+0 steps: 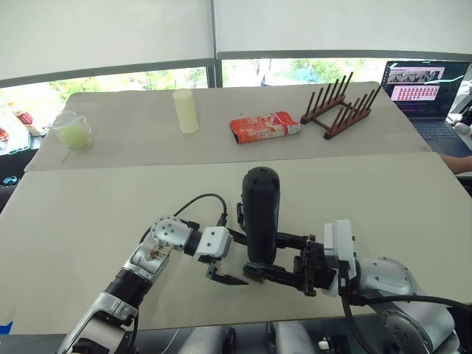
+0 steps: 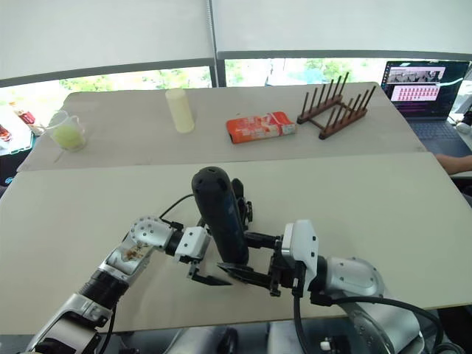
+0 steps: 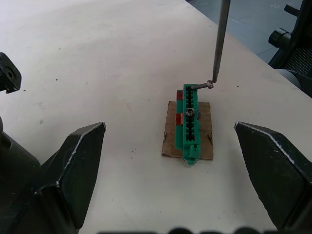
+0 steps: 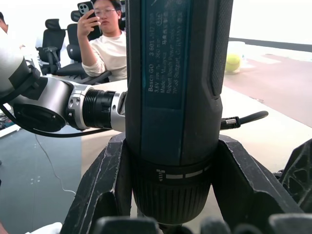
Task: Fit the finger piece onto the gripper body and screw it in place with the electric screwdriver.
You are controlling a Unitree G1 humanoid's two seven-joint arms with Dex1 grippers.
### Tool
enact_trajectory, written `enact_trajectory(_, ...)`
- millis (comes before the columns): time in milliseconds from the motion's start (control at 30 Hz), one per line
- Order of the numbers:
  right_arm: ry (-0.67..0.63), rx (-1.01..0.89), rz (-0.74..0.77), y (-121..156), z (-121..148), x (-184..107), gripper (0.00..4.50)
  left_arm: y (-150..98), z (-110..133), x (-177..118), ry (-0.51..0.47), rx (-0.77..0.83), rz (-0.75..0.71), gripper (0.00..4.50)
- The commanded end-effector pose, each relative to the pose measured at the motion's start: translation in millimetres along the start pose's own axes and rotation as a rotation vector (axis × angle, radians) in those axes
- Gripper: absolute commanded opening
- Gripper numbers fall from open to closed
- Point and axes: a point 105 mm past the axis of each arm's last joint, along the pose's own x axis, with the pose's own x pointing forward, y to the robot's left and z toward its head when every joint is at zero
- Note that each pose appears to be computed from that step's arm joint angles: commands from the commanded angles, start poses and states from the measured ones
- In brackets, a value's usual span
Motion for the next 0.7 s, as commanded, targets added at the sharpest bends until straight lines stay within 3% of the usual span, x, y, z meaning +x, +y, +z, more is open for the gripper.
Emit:
enact_trajectory(33, -0.058, -0.07, 0.03, 7, 20, 0, 1.9, 1, 7, 0, -0.015, 0.048, 0.0, 4.5)
enact_trajectory(700, -0.061, -0.111, 0.082, -7, 43, -5, 1.9, 7, 6, -1, -0.017, 0.05, 0.027, 4.5)
